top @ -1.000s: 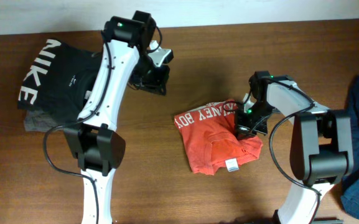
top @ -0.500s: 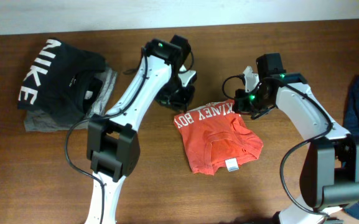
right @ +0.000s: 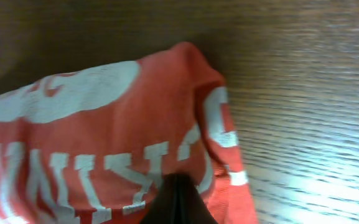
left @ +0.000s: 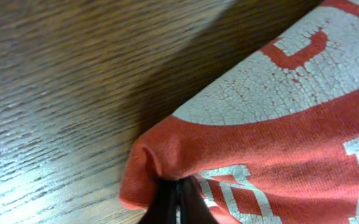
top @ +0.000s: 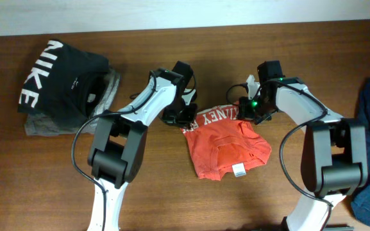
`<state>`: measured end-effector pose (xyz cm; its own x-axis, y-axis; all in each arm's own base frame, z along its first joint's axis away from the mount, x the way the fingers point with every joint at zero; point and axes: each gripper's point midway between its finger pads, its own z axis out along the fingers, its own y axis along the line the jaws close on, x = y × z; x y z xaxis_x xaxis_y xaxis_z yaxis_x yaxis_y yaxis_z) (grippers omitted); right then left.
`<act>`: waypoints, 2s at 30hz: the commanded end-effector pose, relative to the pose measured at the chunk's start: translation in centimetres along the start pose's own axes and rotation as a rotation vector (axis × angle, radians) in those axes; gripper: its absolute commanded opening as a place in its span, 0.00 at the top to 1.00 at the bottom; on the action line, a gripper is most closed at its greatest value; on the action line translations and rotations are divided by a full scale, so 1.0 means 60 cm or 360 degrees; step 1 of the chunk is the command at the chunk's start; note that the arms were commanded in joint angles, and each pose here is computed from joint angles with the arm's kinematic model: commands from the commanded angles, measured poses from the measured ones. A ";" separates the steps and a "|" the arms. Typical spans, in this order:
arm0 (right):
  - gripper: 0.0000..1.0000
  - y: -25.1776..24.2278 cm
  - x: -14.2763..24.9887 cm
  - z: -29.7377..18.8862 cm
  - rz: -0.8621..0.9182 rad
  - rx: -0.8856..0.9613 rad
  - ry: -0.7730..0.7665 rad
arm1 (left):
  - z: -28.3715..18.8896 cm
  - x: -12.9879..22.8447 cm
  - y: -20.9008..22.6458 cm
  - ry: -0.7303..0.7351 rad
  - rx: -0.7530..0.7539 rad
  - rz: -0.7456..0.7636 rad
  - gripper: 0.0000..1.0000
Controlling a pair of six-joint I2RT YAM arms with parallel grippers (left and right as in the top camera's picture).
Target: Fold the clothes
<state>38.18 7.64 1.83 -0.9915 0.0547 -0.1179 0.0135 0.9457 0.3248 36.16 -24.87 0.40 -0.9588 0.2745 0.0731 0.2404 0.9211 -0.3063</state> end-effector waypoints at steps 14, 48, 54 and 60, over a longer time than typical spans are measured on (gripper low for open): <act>0.94 -0.072 0.009 -0.030 0.0171 0.0096 0.0010 | -0.060 -0.087 0.120 -0.0288 0.0072 -0.0200 0.88; 0.96 -0.030 0.032 -0.009 0.0051 0.0141 0.0106 | -0.024 0.011 0.065 0.0050 -0.0094 -0.0048 0.78; 0.81 0.095 0.013 -0.091 -0.0427 -0.0335 -0.0105 | -0.026 0.027 0.067 0.0112 -0.0103 -0.0067 0.76; 0.78 0.105 0.019 -0.061 -0.0461 -0.0326 -0.0072 | -0.023 0.032 0.060 0.0127 -0.0107 -0.0051 0.76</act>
<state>36.91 11.33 8.38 -0.9471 -0.1555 -0.2809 -0.2684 0.8636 0.4267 35.76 -20.74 0.73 -0.9542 0.2559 0.1549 0.2122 0.9440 -0.2526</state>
